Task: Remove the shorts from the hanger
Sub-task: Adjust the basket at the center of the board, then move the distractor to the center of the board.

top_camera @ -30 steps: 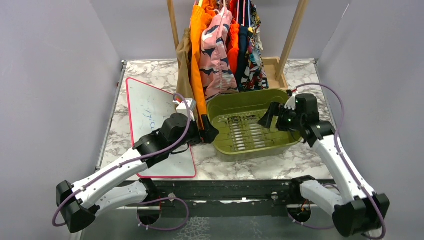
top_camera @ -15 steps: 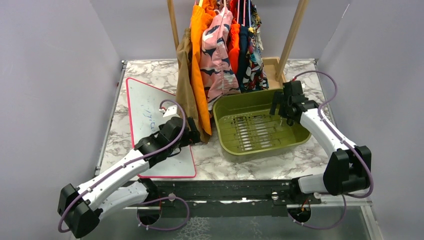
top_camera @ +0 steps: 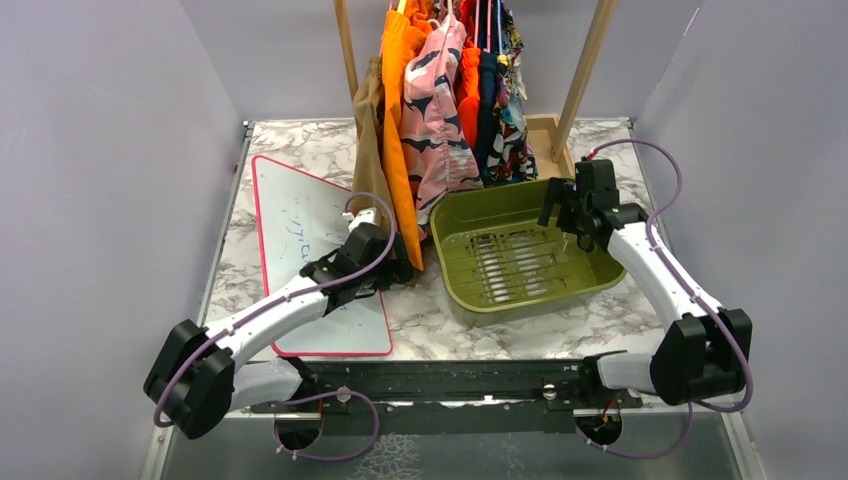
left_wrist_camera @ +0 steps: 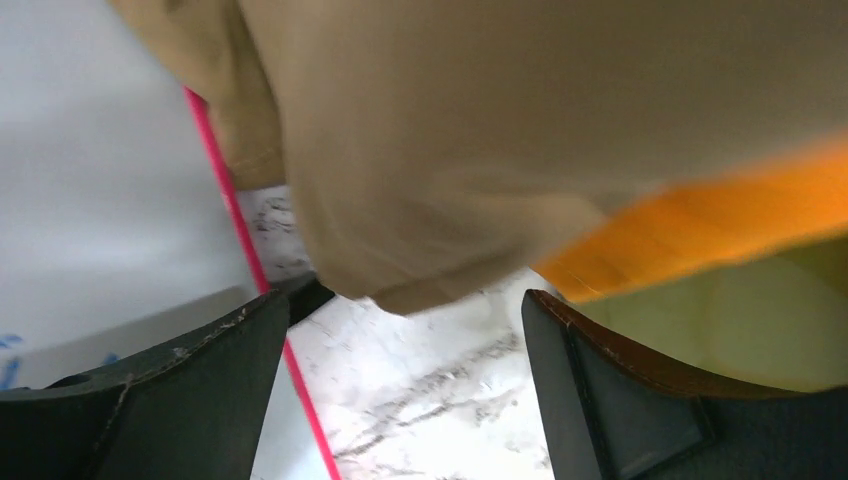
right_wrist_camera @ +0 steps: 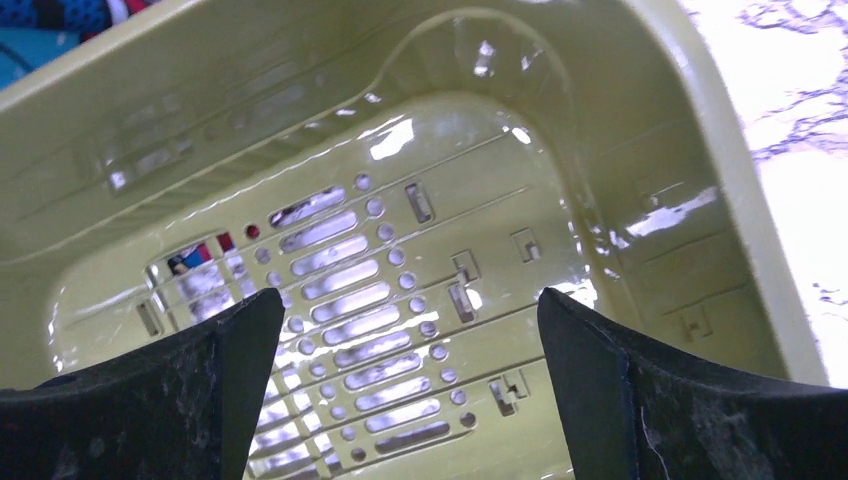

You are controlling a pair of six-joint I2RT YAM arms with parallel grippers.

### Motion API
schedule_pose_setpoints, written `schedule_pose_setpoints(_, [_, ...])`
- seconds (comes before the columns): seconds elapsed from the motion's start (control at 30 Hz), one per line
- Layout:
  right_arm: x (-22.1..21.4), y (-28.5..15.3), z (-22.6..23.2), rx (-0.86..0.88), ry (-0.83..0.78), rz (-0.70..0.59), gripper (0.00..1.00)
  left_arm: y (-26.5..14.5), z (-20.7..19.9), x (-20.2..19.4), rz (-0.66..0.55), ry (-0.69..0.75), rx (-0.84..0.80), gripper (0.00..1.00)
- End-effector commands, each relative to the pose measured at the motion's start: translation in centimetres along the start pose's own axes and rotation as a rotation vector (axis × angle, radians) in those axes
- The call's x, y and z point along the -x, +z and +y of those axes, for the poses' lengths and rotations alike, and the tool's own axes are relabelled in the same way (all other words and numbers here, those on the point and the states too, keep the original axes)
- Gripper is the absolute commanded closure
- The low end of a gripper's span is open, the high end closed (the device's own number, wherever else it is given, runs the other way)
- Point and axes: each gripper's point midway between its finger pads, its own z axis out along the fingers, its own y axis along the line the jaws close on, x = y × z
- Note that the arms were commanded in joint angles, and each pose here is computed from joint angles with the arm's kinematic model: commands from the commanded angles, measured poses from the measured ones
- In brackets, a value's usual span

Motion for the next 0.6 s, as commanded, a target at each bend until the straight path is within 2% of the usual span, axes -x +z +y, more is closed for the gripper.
schedule_pose_setpoints(0.0, [-1.6,-1.0,1.1,0.098,-0.015,0.040,0.01,1.2,3.4,0.8,-0.021,0.002,0.096,0.13])
schedule_pose_setpoints(0.37, [-2.1,-2.7,1.6,0.164,-0.020,0.031,0.01,0.7,11.7,3.4,-0.041,-0.038,0.296,0.14])
schedule_pose_setpoints(0.57, [-2.7,-2.9,1.6,0.174,-0.016,0.041,0.01,1.0,13.9,5.7,-0.052,-0.090,0.354,0.13])
